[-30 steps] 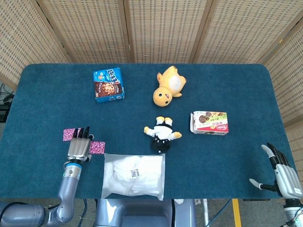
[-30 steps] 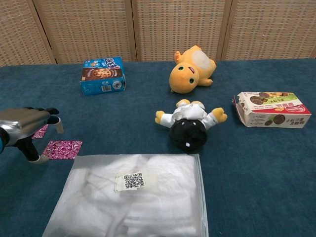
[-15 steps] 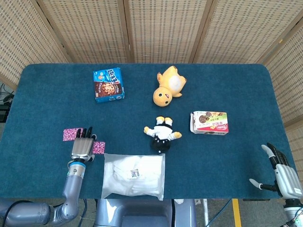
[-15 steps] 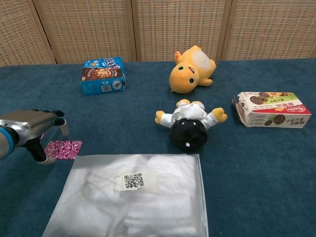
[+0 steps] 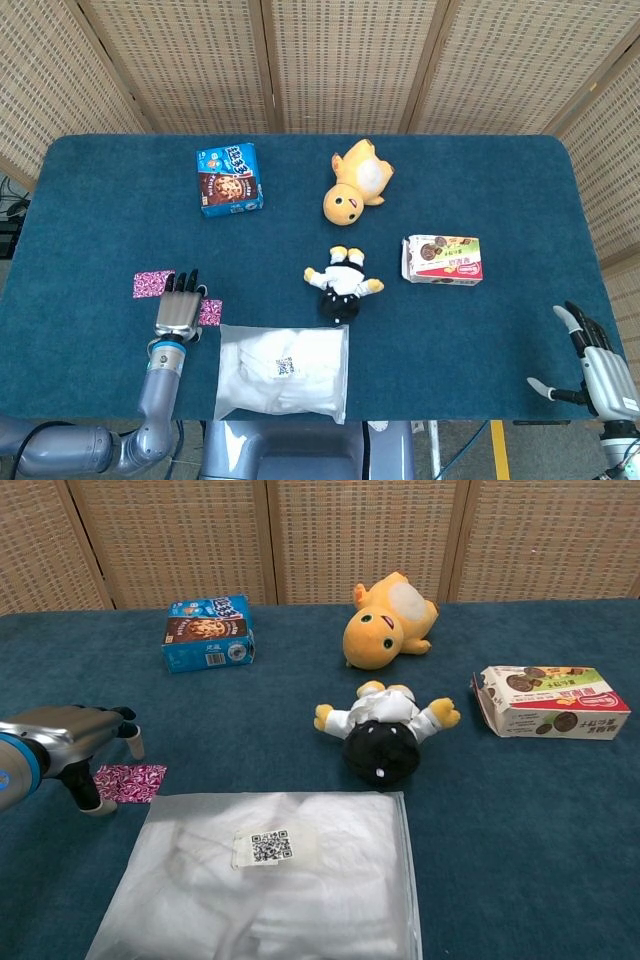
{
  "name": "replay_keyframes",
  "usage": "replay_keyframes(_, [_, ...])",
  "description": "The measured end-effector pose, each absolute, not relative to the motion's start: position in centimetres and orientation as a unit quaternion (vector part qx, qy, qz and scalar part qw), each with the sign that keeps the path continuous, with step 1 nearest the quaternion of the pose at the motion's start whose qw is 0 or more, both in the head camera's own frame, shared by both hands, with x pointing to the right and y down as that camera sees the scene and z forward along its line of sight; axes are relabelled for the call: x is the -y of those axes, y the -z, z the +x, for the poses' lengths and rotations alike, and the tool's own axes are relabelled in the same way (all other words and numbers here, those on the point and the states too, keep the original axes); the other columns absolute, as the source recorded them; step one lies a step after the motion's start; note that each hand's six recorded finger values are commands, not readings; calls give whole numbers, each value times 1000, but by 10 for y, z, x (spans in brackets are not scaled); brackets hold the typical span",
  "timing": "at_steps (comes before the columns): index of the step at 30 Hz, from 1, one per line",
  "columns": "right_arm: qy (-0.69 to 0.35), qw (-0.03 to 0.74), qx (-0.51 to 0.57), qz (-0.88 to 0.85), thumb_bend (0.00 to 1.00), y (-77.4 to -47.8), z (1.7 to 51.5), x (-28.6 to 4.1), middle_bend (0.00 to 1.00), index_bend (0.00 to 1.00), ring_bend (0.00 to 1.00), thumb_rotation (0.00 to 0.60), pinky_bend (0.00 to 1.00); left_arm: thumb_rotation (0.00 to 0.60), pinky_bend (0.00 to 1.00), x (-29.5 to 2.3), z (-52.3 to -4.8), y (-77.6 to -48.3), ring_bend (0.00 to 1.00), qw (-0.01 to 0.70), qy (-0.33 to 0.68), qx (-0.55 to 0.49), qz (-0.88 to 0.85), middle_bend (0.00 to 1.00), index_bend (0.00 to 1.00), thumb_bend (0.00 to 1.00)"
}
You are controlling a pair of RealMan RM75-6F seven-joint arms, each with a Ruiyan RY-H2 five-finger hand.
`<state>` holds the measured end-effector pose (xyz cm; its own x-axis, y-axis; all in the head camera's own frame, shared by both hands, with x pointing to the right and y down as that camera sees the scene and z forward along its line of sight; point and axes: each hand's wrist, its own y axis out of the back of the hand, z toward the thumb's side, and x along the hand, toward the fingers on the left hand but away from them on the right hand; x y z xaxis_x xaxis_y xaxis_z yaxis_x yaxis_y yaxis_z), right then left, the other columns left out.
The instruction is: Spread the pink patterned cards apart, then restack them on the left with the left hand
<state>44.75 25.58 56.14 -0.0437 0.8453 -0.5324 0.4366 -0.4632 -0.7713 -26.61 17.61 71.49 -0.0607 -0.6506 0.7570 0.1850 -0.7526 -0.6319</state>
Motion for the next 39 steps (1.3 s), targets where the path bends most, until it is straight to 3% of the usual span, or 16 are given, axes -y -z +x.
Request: replay_keyframes(39, [-537, 190, 484, -665, 105, -561, 448, -256, 0, 43, 0, 600, 0, 600, 0, -173, -266, -719, 0, 308, 706, -163, -616, 0, 308, 319])
